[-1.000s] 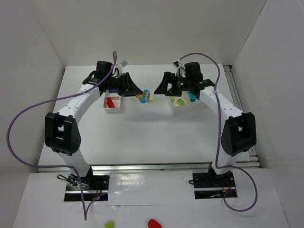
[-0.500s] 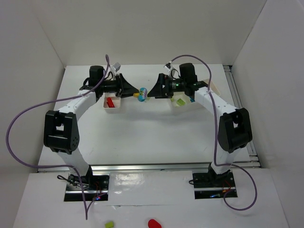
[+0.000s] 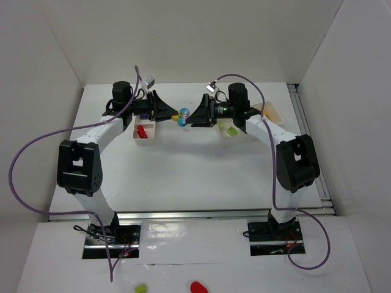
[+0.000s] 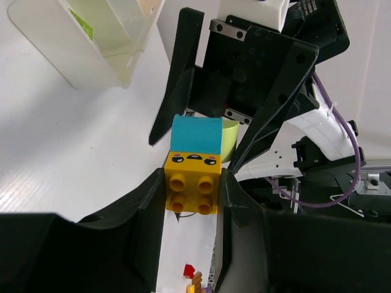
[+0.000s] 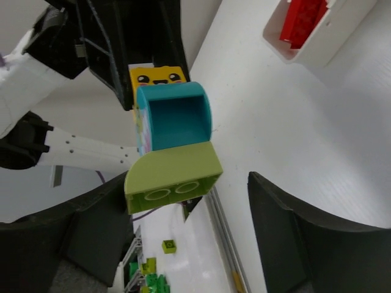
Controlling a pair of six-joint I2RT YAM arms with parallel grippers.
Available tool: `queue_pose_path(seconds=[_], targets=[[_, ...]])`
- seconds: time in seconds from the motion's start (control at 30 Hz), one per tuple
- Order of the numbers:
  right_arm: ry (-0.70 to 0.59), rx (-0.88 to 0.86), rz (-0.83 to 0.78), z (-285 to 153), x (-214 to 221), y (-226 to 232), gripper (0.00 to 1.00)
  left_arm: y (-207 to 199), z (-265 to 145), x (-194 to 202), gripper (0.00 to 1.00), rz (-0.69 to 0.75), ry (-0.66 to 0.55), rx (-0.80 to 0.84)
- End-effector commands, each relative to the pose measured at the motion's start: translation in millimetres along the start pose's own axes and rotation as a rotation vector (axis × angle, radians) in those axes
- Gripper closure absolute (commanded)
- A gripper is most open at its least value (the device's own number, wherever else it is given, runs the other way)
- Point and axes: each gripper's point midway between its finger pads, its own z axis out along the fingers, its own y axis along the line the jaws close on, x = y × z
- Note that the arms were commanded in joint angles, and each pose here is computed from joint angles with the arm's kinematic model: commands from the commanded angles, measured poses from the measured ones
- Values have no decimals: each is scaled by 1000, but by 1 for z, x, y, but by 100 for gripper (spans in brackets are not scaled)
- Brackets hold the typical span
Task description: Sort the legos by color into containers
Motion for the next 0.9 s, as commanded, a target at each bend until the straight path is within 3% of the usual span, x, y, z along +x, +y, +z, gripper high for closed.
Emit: queue_pose_path(seconds=[0.0, 0.1, 0.17, 0.4, 0.53, 0.87], targets=[[-6, -80, -51, 7, -5, 16, 23, -12, -1, -1, 100, 58, 25, 65], [-17, -92, -48, 7, -6, 18, 35, -10, -1, 1, 100, 40, 27, 63], [-22, -98, -31, 6, -4, 20, 51, -10, -1, 1, 100, 40, 27, 63], [-40, -136, -33, -1, -4, 29, 75, -2, -2, 9, 100, 30, 48, 51], [-57, -72, -42, -7, -5, 16, 75, 2, -6, 7, 100, 14, 42, 40], [-57, 286, 18, -39, -3, -53, 75, 8, -7, -6, 100, 22, 10, 11]])
